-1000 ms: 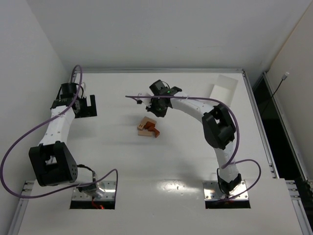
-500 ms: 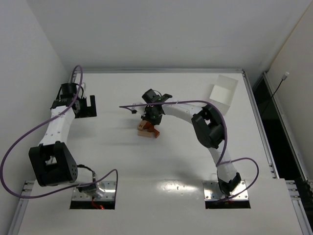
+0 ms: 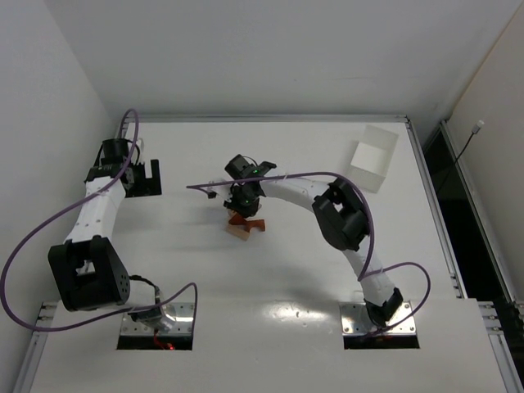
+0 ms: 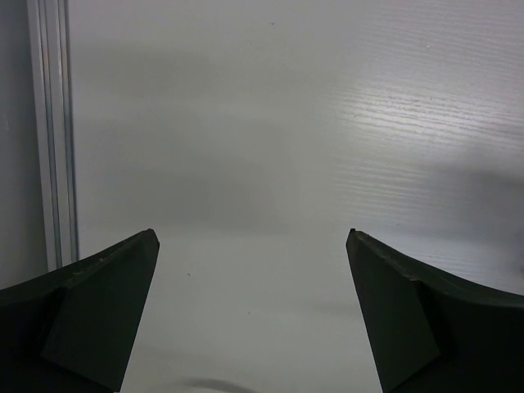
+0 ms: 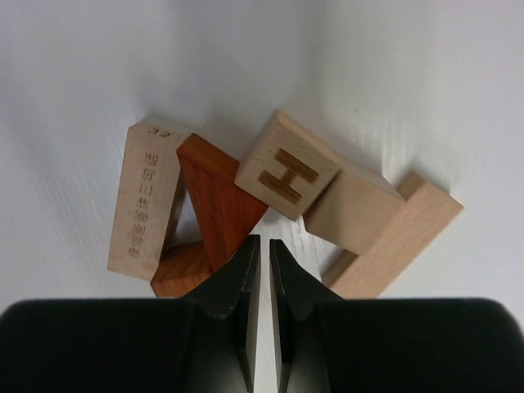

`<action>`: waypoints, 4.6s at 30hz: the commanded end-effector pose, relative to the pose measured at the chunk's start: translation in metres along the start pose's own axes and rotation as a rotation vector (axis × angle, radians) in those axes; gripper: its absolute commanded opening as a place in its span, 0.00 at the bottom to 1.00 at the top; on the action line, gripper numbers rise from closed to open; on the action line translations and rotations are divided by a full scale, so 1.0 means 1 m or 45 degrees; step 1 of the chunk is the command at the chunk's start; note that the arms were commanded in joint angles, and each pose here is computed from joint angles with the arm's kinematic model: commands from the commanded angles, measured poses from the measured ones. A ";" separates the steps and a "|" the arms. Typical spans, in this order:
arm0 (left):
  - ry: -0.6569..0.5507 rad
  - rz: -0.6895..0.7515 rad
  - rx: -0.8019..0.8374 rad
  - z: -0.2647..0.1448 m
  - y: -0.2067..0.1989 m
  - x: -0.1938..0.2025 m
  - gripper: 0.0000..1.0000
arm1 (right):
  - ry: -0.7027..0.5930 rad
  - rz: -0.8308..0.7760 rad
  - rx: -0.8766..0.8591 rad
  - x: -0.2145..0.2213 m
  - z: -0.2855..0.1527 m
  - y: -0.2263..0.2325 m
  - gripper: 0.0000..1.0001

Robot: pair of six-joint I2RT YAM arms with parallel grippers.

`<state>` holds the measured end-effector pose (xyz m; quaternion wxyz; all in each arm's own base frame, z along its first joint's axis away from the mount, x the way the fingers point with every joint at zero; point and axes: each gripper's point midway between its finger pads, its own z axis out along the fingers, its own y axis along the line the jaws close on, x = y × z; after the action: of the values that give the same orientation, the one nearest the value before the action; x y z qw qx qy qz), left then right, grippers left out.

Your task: Build the wood block tower

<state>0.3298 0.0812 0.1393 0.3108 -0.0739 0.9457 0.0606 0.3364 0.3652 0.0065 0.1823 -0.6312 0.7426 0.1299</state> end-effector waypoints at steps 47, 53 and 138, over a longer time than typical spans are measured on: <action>-0.001 -0.039 -0.012 0.015 0.011 -0.016 0.99 | -0.054 -0.184 0.103 0.016 0.008 -0.079 0.55; -0.002 -0.036 -0.020 0.016 0.015 -0.018 0.99 | 0.043 -0.073 0.078 0.031 0.016 -0.082 0.00; 0.000 0.029 -0.032 0.011 0.018 0.015 0.99 | -0.306 -0.086 -0.286 -0.051 -0.093 0.108 0.51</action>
<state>0.3222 0.0894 0.1074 0.2808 -0.0683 0.9554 0.0610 0.2075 0.3748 0.1122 0.1684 -0.6581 0.6710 0.2970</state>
